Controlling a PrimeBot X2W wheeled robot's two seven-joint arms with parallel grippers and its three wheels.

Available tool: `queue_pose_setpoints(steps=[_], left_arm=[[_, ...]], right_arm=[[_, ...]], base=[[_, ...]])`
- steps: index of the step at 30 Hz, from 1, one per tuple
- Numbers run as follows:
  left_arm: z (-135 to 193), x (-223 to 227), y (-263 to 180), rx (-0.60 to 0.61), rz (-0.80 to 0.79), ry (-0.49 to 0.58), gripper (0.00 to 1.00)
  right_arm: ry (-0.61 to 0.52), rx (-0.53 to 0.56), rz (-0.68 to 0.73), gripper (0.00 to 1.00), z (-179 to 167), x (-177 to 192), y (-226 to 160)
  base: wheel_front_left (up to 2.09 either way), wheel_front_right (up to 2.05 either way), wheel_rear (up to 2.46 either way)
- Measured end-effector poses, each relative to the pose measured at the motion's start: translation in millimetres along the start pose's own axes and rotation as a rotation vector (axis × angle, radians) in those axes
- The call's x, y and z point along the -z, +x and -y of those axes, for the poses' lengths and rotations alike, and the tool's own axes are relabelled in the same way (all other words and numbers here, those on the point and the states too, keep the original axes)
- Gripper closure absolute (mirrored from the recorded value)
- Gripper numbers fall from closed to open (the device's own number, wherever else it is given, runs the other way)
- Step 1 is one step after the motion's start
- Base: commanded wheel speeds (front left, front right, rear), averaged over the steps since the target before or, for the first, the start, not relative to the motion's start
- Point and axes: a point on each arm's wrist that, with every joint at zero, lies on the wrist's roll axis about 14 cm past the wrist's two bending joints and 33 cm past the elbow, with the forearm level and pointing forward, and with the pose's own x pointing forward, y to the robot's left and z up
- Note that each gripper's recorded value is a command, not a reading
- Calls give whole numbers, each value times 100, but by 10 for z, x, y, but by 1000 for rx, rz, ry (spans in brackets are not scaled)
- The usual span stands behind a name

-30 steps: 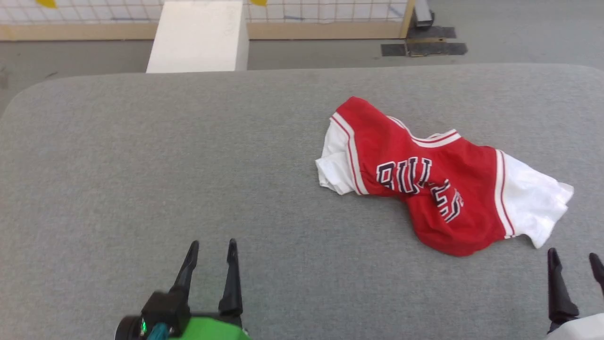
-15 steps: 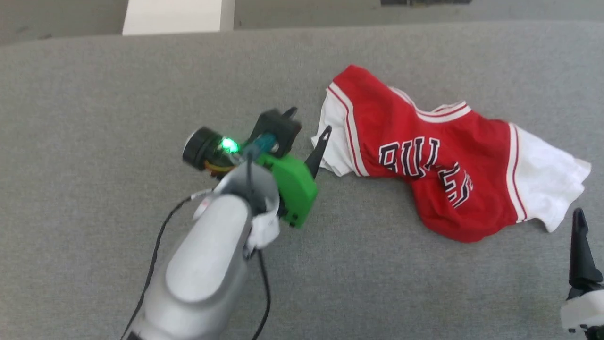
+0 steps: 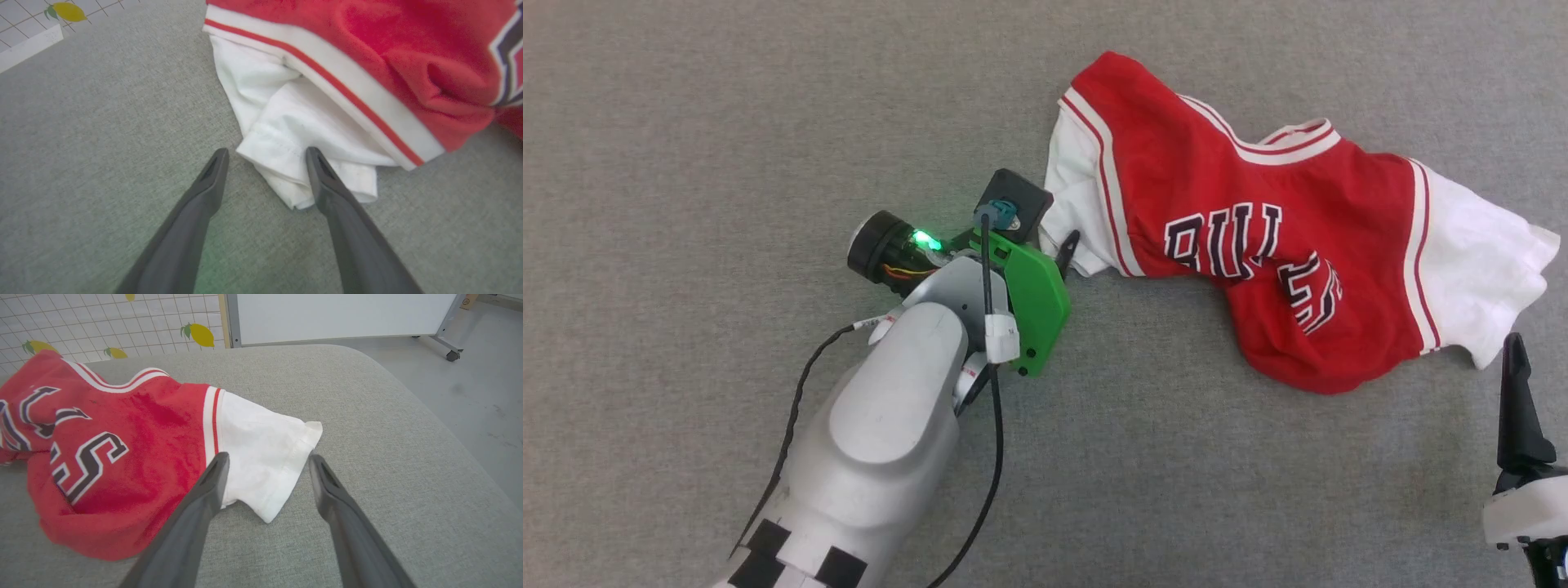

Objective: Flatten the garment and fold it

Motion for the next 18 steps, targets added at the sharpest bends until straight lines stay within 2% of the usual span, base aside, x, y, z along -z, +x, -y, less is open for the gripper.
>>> queue_pose_setpoints(steps=[1, 2, 7, 14, 18], left_arm=[[9, 16, 20, 4, -1, 0, 90], [14, 13, 37, 7, 4, 0, 100], [34, -98, 21, 10, 56, 15, 100], [244, -534, -297, 46, 219, 120, 100], [550, -129, -600, 109, 134, 156, 100]], right_arm=[[-1, 4, -2, 0, 13, 9, -1], [-1, 7, -3, 0, 23, 15, -1], [2, 14, 5, 0, 48, -12, -9], [17, -7, 49, 0, -3, -163, -67], [26, -29, 54, 0, -55, -200, -128]], base=[[0, 0, 0], [0, 0, 0], [0, 0, 0], [0, 0, 0], [0, 0, 0]])
